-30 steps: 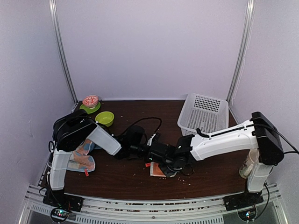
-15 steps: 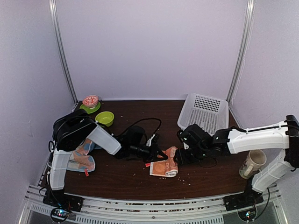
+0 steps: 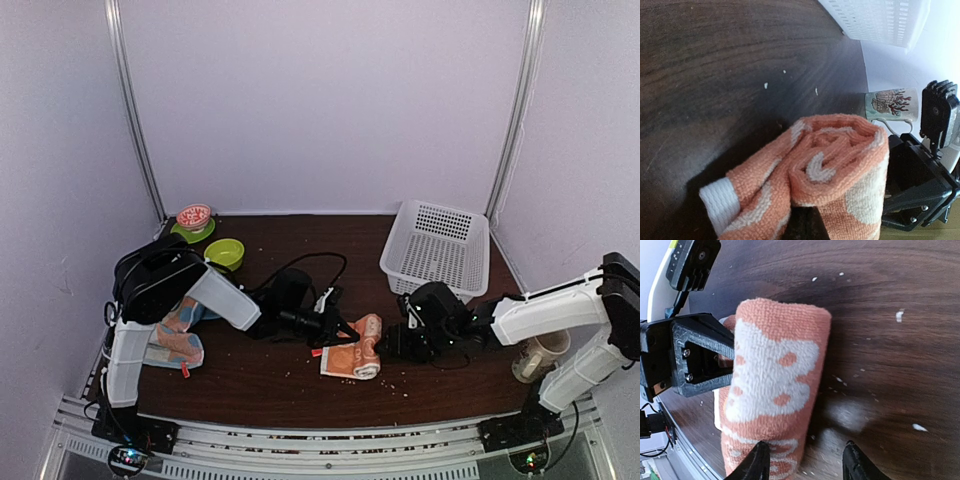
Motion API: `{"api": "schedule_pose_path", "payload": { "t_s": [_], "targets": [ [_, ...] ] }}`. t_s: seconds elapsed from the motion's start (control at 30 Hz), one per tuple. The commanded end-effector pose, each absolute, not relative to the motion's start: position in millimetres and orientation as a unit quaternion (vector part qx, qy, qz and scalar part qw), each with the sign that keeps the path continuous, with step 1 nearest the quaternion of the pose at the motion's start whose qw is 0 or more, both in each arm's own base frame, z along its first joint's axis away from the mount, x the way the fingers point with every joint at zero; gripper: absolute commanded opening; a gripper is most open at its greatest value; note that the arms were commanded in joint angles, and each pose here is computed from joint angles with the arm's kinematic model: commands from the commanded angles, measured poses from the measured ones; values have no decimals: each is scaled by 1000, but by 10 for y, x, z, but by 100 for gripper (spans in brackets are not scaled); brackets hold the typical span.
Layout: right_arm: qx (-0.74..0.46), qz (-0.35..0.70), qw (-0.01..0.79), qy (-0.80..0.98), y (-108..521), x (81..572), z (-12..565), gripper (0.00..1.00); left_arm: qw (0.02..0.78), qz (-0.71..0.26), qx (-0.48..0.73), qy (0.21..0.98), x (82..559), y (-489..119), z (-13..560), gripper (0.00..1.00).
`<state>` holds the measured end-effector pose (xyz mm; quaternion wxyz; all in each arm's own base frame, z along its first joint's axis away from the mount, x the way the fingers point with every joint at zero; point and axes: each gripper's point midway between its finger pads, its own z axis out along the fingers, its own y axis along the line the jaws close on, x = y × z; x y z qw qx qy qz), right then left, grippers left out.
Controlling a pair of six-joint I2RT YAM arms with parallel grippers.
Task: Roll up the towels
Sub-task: Roll the towel at the center of the board.
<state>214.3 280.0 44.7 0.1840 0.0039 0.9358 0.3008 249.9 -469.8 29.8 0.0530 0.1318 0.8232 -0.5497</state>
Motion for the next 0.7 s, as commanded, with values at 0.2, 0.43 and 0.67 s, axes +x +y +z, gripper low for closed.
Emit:
{"api": "schedule_pose_path", "payload": {
  "t_s": [0.2, 0.43, 0.67],
  "targets": [
    [5, 348, 161, 924, 3207, 2274, 473, 53, 66, -538, 140, 829, 2521, -4636, 301, 0],
    [-4, 341, 134, 930, 3376, 2280, 309, 18, 71, -535, 144, 830, 2500, -4597, 368, 0],
    [-54, 247, 134, 958, 3205, 2284, 239, 0, 80, -507, 152, 844, 2420, -4399, 426, 1]
  ]
}}
